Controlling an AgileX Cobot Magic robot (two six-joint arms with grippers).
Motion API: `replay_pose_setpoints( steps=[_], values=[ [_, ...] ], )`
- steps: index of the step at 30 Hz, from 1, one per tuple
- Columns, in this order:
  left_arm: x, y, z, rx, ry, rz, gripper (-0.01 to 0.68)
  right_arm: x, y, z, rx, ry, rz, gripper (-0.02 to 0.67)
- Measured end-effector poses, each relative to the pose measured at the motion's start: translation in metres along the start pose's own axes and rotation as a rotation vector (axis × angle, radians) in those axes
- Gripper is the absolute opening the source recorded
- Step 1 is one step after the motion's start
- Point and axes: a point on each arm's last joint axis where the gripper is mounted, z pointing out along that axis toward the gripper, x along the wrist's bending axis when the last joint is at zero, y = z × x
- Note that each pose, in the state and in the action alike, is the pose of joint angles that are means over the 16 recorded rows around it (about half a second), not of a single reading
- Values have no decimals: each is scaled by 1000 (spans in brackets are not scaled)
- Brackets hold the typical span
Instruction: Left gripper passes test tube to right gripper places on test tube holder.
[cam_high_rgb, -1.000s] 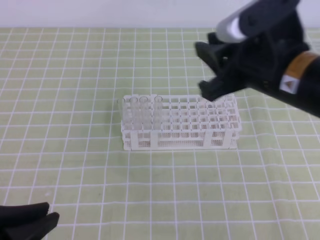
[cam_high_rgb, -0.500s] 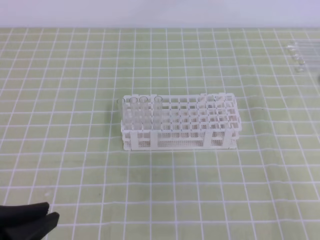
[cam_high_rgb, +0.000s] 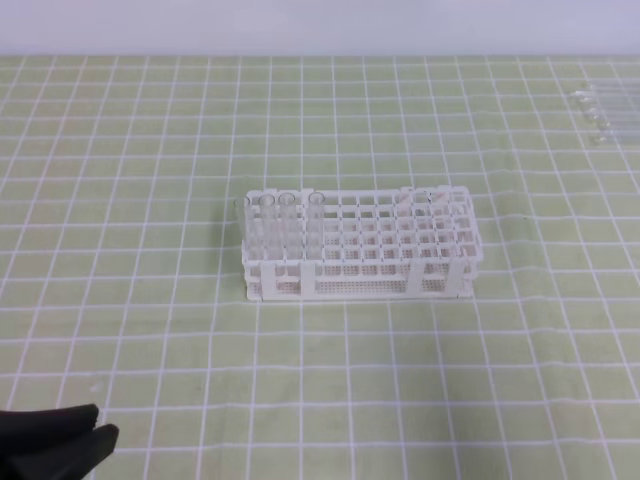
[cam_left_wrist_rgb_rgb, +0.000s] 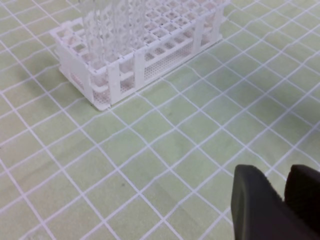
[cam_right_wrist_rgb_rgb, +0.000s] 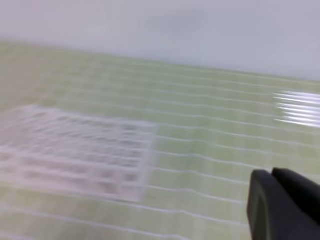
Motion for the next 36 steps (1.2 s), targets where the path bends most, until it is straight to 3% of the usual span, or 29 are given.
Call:
replay_pose_setpoints(
  steps=[9,17,36],
  values=[
    [0,0,0,0,0,0,13,-10,-45,10,-196,-148,74,-2],
    [0,0,0,1,1,0,13,-9,-76,22,-295,-159,71,-2],
    [0,0,0,3,0,-3,13,-5,-128,16,-198,-176,75,-2]
  ],
)
